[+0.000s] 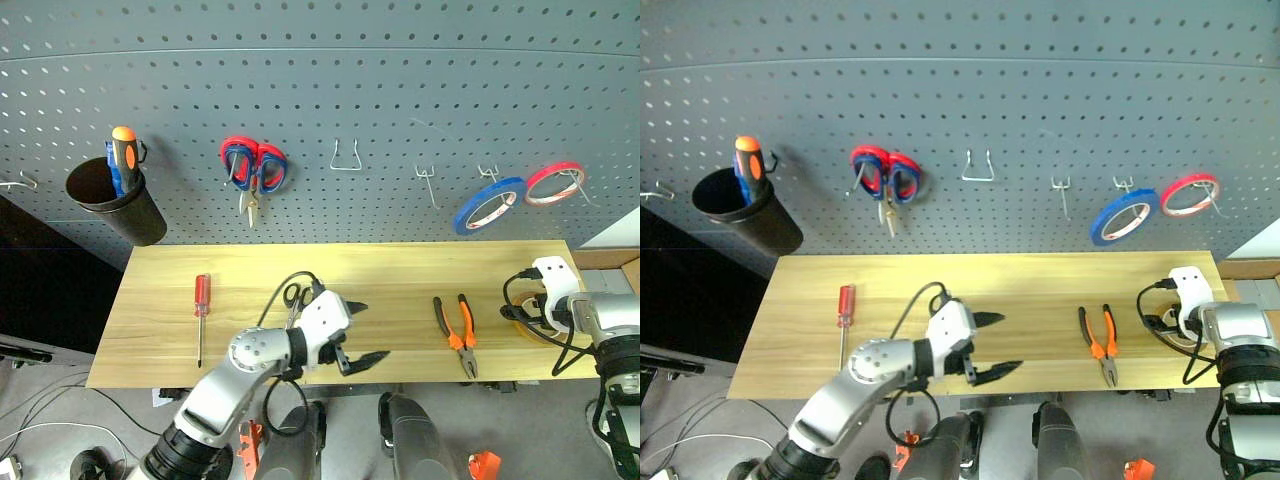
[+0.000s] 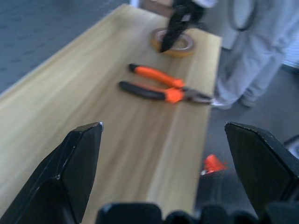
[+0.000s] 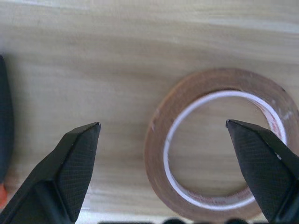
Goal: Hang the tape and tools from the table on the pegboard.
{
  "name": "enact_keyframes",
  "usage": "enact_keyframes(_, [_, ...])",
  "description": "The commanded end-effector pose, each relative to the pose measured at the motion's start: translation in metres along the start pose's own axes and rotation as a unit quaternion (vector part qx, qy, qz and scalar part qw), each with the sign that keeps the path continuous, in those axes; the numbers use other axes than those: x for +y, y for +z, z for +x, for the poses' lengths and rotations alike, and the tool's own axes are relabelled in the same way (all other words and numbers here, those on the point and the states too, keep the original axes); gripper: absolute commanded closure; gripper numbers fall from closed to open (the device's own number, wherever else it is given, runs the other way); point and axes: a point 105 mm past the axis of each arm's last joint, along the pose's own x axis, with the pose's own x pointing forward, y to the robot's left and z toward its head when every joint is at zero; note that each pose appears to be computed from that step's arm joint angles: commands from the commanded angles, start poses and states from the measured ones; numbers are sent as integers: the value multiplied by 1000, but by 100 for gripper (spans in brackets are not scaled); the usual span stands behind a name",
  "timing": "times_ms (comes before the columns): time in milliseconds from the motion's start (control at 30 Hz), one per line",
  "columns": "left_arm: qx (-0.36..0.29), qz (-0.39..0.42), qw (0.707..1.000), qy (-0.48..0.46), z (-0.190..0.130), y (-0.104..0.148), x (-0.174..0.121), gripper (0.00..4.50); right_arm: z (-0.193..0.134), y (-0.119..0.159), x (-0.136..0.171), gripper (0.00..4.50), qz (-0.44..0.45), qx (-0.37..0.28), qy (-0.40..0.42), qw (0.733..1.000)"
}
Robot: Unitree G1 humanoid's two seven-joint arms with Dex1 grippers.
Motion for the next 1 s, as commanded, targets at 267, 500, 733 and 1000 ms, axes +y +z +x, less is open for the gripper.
enact_keyframes(267, [-18, 41, 999, -19, 31, 12, -27, 5, 4, -8, -1, 0, 36, 2, -12, 999])
enact_keyframes(500, [-24, 37, 999, -9, 21, 15, -20, 0, 2, -12, -8, 196, 54, -4, -28, 998])
enact_keyframes(733, [-42, 12, 999, 6, 16, 20, -6, 0, -1, -12, -7, 436, 40, -17, -32, 999])
enact_keyframes(1000, [-131, -22, 988, 77, -1, 45, 37, 0, -108, 24, 61, 442, -70, -311, 121, 940])
